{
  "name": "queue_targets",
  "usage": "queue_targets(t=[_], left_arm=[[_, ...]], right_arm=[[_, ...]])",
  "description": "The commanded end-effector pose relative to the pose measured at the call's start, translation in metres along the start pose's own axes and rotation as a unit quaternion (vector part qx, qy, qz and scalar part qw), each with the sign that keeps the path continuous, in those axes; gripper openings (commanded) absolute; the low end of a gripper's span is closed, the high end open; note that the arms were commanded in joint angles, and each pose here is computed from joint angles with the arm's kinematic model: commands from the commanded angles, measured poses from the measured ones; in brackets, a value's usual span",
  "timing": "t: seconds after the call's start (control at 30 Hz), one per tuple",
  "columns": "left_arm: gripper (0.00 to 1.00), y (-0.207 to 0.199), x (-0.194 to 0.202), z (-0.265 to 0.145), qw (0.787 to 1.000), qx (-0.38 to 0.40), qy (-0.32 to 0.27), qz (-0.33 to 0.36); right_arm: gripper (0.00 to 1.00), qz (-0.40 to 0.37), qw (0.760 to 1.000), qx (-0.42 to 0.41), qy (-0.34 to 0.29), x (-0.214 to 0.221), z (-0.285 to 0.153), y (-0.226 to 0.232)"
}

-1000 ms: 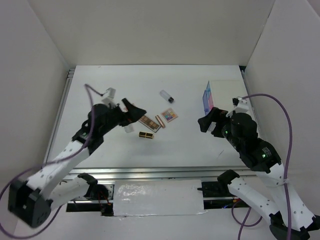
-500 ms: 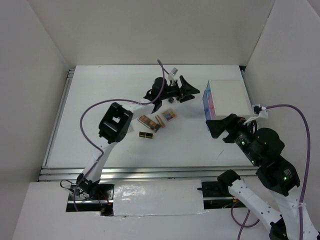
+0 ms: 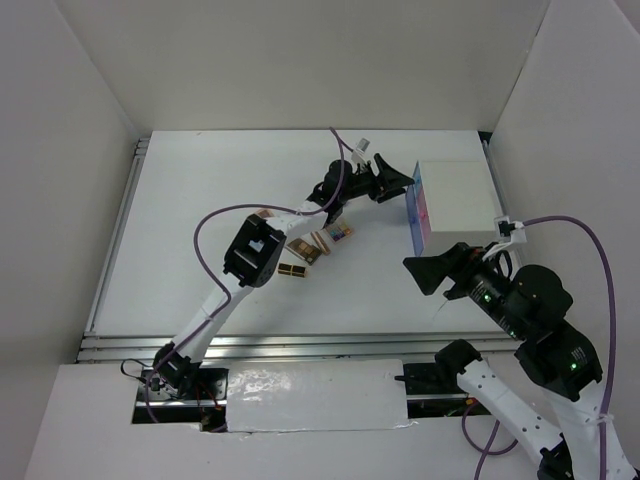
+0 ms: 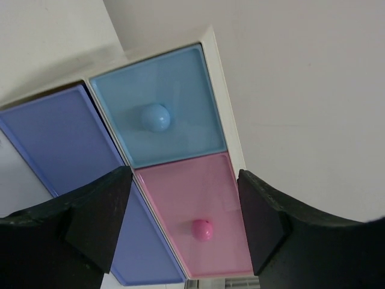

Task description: Organize the makeup

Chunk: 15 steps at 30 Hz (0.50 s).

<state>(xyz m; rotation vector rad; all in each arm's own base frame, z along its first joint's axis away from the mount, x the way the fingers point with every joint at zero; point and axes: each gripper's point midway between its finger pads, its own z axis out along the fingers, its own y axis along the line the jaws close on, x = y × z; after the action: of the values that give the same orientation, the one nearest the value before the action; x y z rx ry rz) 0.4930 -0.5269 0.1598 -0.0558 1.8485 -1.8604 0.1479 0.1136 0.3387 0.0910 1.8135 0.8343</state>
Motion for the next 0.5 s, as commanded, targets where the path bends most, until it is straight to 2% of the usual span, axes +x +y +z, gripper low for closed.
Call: queue_targets(t=[0.0, 0.1, 0.47], left_arm=[[0.83, -0.007, -0.022, 0.005, 0.999, 0.013, -0.041, 0.029], [0.78, -0.007, -0.025, 0.010, 0.998, 0.024, -0.051, 0.029], [0.75, 0.007, -0.022, 0.024, 0.995, 0.009, -0.091, 0.027]], right_arm=[[1.00, -0.005, 1.000, -0.017, -0.004, -0.002, -0.008, 0.006], [1.00, -0.009, 1.000, -0.022, -0.008, -0.005, -0.013, 0.009], [1.00, -0.017, 0.999, -0.030, -0.029, -0.018, -0.031, 0.016]])
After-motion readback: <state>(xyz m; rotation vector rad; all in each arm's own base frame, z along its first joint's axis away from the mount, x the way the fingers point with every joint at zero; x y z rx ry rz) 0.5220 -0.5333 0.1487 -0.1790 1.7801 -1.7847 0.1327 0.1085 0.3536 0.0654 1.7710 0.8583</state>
